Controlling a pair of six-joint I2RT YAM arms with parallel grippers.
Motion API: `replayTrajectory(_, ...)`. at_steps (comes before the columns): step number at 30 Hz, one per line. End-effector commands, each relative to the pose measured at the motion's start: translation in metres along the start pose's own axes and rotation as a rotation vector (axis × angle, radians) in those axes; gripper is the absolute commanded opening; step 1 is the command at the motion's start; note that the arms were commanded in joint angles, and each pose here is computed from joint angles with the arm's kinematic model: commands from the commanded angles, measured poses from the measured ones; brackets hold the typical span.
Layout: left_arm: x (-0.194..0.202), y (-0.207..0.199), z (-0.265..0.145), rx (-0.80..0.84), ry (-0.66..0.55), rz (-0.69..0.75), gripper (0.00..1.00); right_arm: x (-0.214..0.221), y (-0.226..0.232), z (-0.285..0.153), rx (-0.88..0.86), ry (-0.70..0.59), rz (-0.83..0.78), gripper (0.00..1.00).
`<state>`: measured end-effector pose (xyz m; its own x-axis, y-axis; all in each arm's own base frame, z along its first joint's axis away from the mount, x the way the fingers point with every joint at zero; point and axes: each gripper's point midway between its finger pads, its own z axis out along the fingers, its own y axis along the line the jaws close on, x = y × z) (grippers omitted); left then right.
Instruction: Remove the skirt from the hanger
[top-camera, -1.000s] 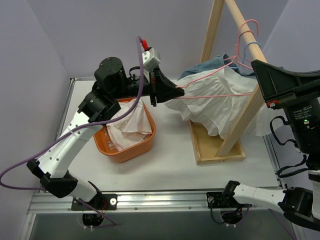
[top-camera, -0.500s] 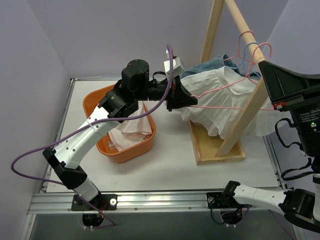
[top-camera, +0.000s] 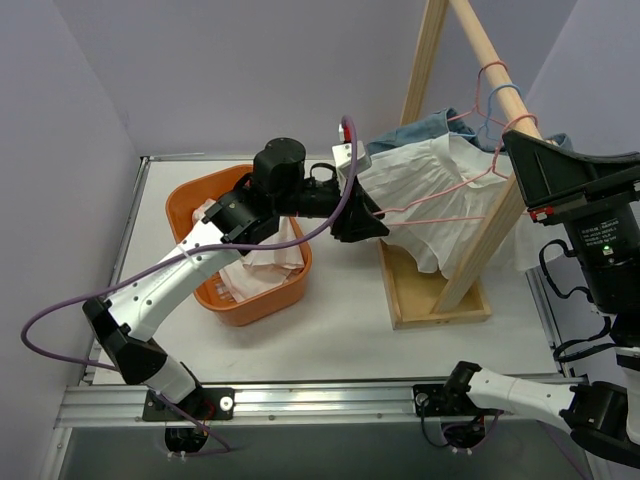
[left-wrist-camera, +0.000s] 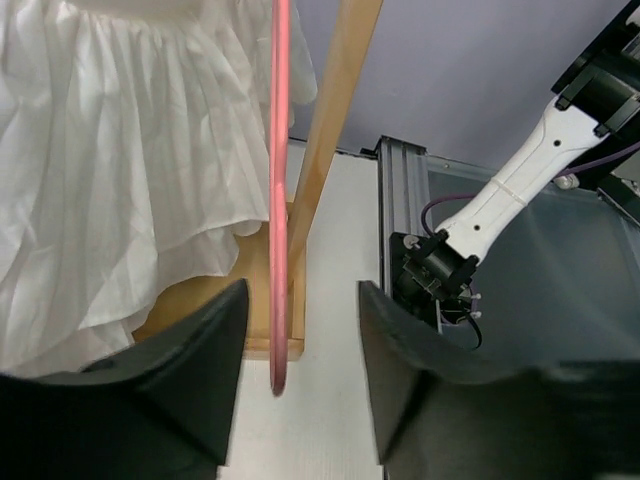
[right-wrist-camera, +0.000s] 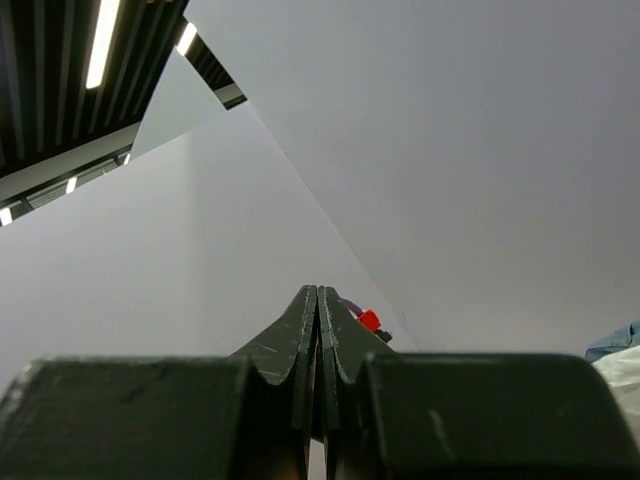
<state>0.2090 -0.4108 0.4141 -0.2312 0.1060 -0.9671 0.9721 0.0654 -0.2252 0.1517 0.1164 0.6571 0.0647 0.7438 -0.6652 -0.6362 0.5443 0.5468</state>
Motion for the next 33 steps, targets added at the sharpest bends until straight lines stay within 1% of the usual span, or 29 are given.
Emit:
replayTrajectory(1,-0.024,-0.012,-0.019,-0.027,-0.068,0.108,0.59,-0.016,-0.001,-0.004,0.007,-0.061,0.003,0.0)
replayTrajectory(2,-0.027,-0.012,-0.024,-0.046,-0.077,0.134,0.81,-0.015,-0.001,-0.004,0.007,-0.058,0.0,0.0)
replayTrajectory(3,-0.031,-0.004,-0.028,-0.1,-0.088,0.148,0.94,-0.012,-0.002,-0.002,0.012,-0.047,-0.004,0.0)
replayTrajectory(5,-0.04,0.006,-0.041,-0.19,-0.12,0.189,0.94,-0.011,-0.003,-0.002,0.016,-0.04,-0.012,0.0)
replayTrajectory(7,-0.052,0.025,-0.055,-0.295,-0.166,0.215,0.94,-0.011,-0.004,-0.001,0.027,-0.028,-0.02,0.0)
replayTrajectory(8,-0.06,0.028,-0.062,-0.32,-0.183,0.257,0.94,-0.01,-0.004,-0.001,0.029,-0.024,-0.022,0.0)
replayTrajectory(11,-0.076,0.047,-0.076,-0.373,-0.22,0.274,0.94,-0.009,-0.006,0.0,0.039,-0.019,-0.028,0.0)
replayTrajectory(12,-0.087,0.046,-0.079,-0.364,-0.24,0.288,0.94,-0.009,-0.006,-0.001,0.04,-0.019,-0.029,0.0)
replayTrajectory(14,-0.087,0.055,-0.073,-0.322,-0.215,0.303,0.94,-0.01,-0.006,-0.001,0.042,-0.022,-0.028,0.0)
replayTrajectory(15,-0.098,0.051,-0.073,-0.303,-0.228,0.332,0.94,-0.009,-0.006,0.0,0.043,-0.021,-0.031,0.0)
replayTrajectory(17,-0.095,0.058,-0.06,-0.261,-0.207,0.374,0.94,-0.008,-0.006,0.002,0.042,-0.017,-0.031,0.0)
replayTrajectory(20,-0.1,0.068,-0.046,-0.241,-0.227,0.411,0.94,-0.006,-0.006,0.003,0.041,-0.016,-0.027,0.0)
replayTrajectory(22,-0.103,0.079,-0.037,-0.245,-0.243,0.427,0.95,-0.006,-0.006,0.003,0.043,-0.015,-0.027,0.0)
replayTrajectory(23,-0.105,0.081,-0.036,-0.244,-0.248,0.438,0.96,-0.005,-0.007,0.004,0.05,-0.015,-0.029,0.0)
replayTrajectory(27,-0.113,0.1,-0.026,-0.276,-0.289,0.455,0.96,-0.005,-0.009,0.005,0.056,-0.016,-0.034,0.0)
replayTrajectory(33,-0.118,0.127,-0.019,-0.315,-0.324,0.441,0.96,-0.003,-0.012,0.003,0.069,-0.011,-0.041,0.0)
